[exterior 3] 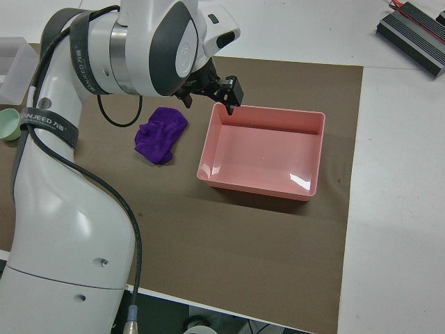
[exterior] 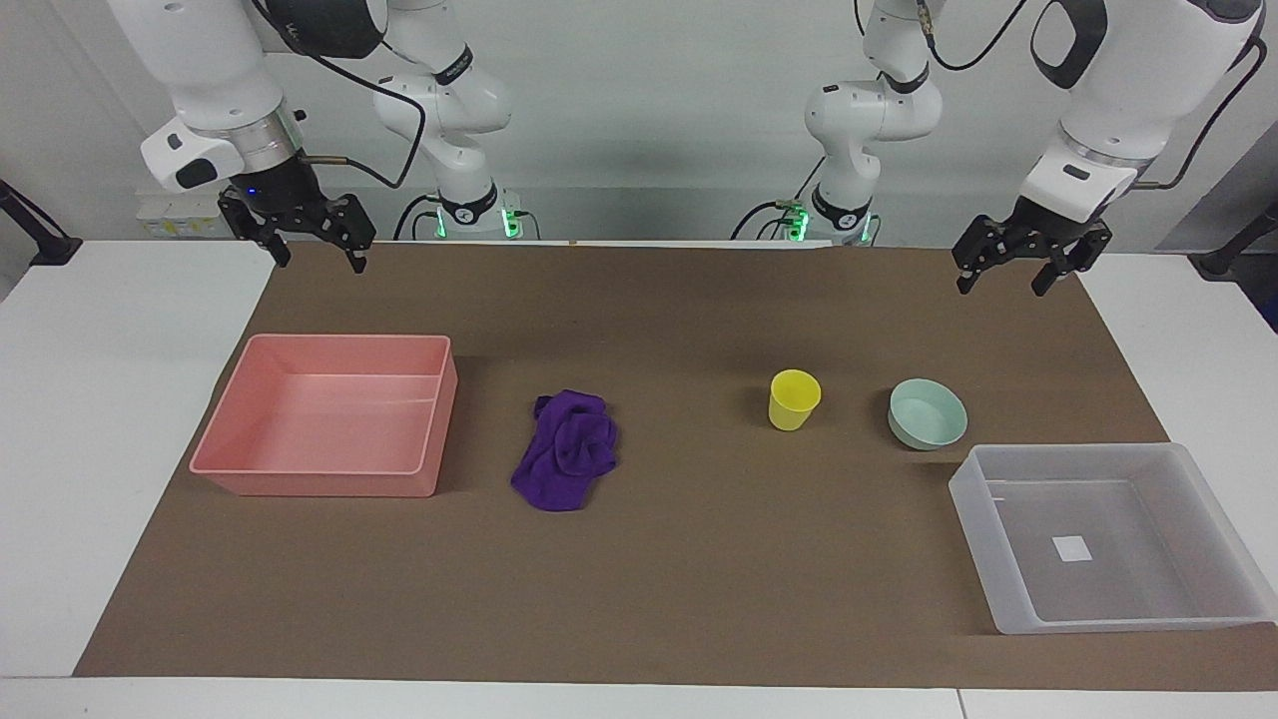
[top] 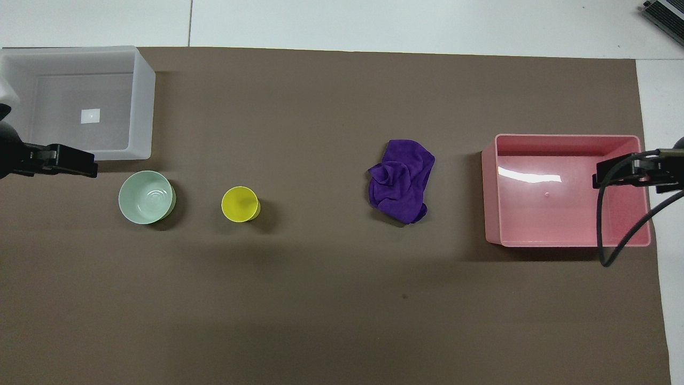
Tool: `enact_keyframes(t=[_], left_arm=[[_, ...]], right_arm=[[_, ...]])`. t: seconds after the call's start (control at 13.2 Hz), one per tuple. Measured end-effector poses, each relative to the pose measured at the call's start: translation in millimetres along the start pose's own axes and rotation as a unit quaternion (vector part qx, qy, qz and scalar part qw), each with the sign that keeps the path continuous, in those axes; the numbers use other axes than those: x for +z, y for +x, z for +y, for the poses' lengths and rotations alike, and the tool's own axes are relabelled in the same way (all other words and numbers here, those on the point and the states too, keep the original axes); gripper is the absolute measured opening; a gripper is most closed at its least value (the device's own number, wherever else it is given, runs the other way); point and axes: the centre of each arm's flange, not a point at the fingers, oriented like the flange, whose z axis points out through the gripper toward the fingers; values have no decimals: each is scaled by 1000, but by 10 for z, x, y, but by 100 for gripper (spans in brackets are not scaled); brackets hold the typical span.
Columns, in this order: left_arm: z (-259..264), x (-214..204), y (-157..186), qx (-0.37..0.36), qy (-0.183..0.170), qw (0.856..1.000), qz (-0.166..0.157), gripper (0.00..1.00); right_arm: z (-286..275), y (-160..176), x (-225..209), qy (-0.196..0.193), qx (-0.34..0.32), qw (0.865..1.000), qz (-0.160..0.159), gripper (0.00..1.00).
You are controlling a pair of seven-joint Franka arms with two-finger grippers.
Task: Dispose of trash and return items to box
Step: 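Reach the left gripper to the green bowl while the right gripper reaches the cloth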
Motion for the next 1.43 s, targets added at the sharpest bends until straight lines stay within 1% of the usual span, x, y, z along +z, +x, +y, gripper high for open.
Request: enact_keyframes(t=[0.23, 0.6, 0.83, 1.06, 1.36, 1.43], left_arm=[[-40, 15, -19, -4, 0, 1000, -9, 100], [-49, 69, -19, -5, 0, 1000, -12, 100], [-166, 252, 9, -15, 1, 1000, -6, 100], [-336, 643, 48, -28, 2, 1000, 8, 100], [-525, 1428, 12, -37, 3, 999, 21, 100], [-544, 1641, -14, -38, 4, 999, 26, 100]], right_arm=[[0, 0, 0, 0, 0, 1000, 0, 100], [0, 0, 0, 0, 0, 1000, 0, 100], [0, 0, 0, 0, 0, 1000, 0, 100], [30, 2, 0, 0, 3, 1000, 0, 100], [77, 7, 1, 0, 7, 1000, 1, 100], [46, 21, -1, 1, 4, 1000, 8, 100]])
